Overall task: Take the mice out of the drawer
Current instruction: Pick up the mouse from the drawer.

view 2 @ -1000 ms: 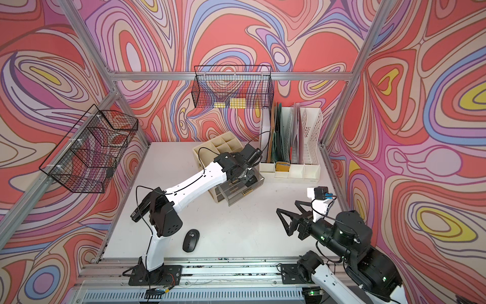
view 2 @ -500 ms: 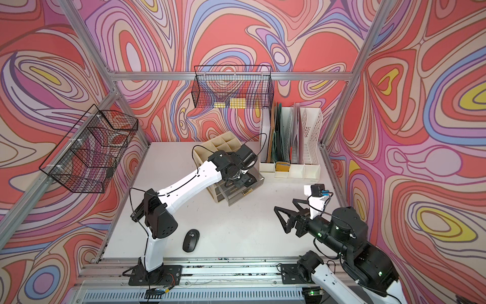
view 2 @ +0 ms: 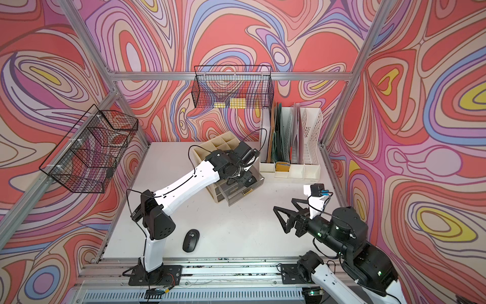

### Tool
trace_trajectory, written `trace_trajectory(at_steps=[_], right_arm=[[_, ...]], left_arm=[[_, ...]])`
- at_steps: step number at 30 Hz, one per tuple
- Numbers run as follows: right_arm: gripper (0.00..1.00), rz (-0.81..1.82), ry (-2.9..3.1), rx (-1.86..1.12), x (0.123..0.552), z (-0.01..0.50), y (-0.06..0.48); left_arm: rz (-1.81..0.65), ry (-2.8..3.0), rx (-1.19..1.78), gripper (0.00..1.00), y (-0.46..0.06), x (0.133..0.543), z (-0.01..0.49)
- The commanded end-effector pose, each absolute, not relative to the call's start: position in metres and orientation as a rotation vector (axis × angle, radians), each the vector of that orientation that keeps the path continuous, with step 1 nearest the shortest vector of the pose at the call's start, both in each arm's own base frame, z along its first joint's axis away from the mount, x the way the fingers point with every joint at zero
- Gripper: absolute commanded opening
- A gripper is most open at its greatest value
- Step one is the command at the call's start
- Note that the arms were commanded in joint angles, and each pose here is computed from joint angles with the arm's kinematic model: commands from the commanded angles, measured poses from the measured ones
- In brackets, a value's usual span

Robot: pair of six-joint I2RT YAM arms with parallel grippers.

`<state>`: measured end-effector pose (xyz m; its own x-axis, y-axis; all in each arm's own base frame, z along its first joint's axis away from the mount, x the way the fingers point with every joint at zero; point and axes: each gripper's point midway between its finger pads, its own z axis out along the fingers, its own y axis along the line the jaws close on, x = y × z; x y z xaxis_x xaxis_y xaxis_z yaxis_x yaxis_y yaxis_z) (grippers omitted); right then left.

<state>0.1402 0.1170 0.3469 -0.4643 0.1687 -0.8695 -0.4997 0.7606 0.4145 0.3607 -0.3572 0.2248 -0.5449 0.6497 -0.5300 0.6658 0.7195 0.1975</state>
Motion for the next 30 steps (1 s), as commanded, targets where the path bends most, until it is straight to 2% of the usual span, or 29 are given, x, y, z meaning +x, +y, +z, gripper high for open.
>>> trace_trajectory(at_steps=[1, 16, 30], right_arm=[[0.98, 0.797, 1.899, -0.247, 0.139, 0.347, 0.116], [0.99, 0.785, 1.908, -0.245, 0.138, 0.344, 0.114], [0.98, 0.796, 1.904, -0.249, 0.141, 0.344, 0.117]], left_arm=[[-0.058, 2.257, 0.988, 0.0, -0.371, 0.374, 0.227], [-0.001, 2.272, 0.983, 0.0, -0.373, 0.403, 0.186], [0.1, 2.397, 1.008, 0.0, -0.33, 0.369, 0.187]])
